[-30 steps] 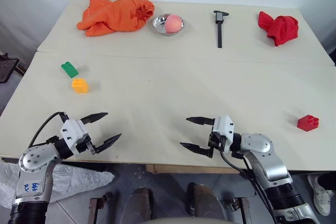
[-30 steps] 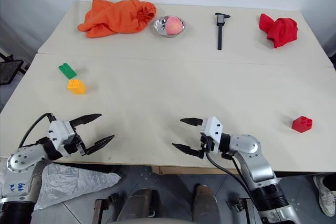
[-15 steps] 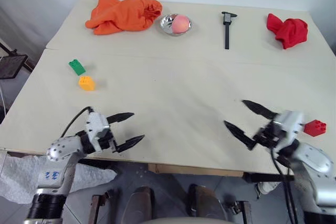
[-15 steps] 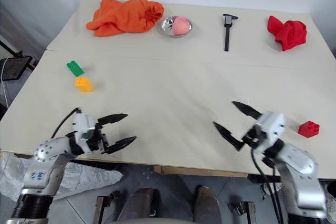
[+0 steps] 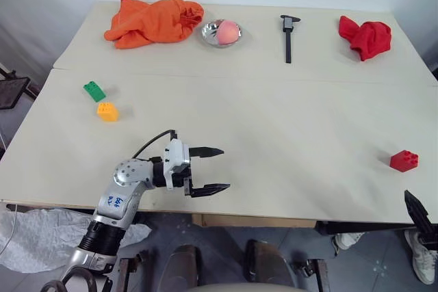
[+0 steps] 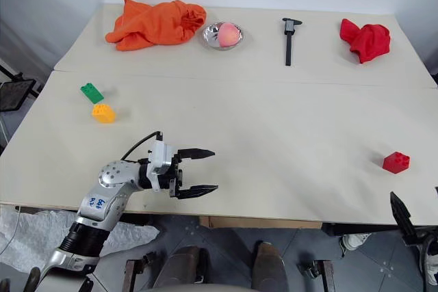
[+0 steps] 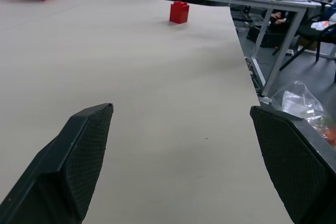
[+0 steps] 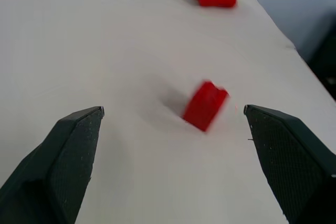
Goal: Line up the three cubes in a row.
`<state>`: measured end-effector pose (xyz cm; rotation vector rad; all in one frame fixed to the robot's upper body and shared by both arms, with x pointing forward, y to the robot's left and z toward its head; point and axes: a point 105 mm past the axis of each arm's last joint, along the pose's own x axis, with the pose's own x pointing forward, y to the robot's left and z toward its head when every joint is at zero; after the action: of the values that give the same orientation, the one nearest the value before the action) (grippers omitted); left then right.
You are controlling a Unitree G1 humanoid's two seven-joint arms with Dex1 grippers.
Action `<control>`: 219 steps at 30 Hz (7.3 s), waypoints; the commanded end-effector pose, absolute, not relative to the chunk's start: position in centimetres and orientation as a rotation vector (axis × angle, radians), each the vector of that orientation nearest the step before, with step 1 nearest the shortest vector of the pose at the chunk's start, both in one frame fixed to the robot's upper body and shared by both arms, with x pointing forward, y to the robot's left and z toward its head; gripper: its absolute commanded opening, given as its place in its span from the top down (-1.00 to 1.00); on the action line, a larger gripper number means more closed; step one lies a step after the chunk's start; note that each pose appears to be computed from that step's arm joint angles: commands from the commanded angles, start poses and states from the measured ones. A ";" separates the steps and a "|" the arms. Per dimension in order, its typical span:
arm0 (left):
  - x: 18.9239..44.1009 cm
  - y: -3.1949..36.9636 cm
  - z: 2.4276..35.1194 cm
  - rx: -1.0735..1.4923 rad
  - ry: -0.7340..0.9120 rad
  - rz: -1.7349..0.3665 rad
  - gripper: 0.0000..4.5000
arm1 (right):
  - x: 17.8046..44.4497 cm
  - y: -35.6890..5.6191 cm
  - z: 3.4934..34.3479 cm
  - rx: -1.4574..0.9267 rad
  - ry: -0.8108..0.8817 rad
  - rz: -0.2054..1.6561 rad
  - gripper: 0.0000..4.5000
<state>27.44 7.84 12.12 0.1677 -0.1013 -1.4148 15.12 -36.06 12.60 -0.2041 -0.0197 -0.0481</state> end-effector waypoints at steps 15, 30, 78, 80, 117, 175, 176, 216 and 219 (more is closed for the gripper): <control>26.6 9.3 12.7 0.229 -0.097 -1.378 -0.98 | 24.9 -39.9 16.2 0.011 0.192 -0.175 -1.00; 26.7 9.6 12.8 0.267 -0.104 -1.368 -1.00 | 26.8 -39.8 11.8 0.058 0.429 -0.276 -0.73; 28.6 16.6 13.0 0.239 -0.150 -0.963 -1.00 | 37.3 -18.9 16.1 -0.640 0.174 1.341 -0.99; 28.5 18.4 13.4 0.210 -0.176 -0.848 -1.00 | 36.8 -18.9 17.7 -0.566 0.073 1.346 -0.99; 37.4 35.4 21.5 -0.321 -0.059 0.516 -1.00 | 29.3 -11.3 17.3 -0.164 -0.275 1.309 -0.99; 37.3 15.8 25.9 0.319 -0.051 -1.147 0.33 | 27.7 -18.5 17.3 -0.223 -0.207 1.042 -1.00; 37.1 15.1 25.3 0.331 -0.031 -1.194 0.33 | 27.6 -18.7 17.3 -0.224 -0.205 1.031 -1.00; 38.3 -0.1 16.3 0.609 0.212 -1.567 0.33 | 23.6 -22.1 14.0 -0.160 -0.053 0.853 -1.00; 38.2 -0.1 16.6 0.555 0.230 -1.578 0.33 | 23.8 -22.0 13.9 -0.161 -0.054 0.860 -1.00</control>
<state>38.21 0.32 15.52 0.5644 0.2478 -1.5668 23.78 -21.56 13.18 -0.1349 -0.0267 0.8678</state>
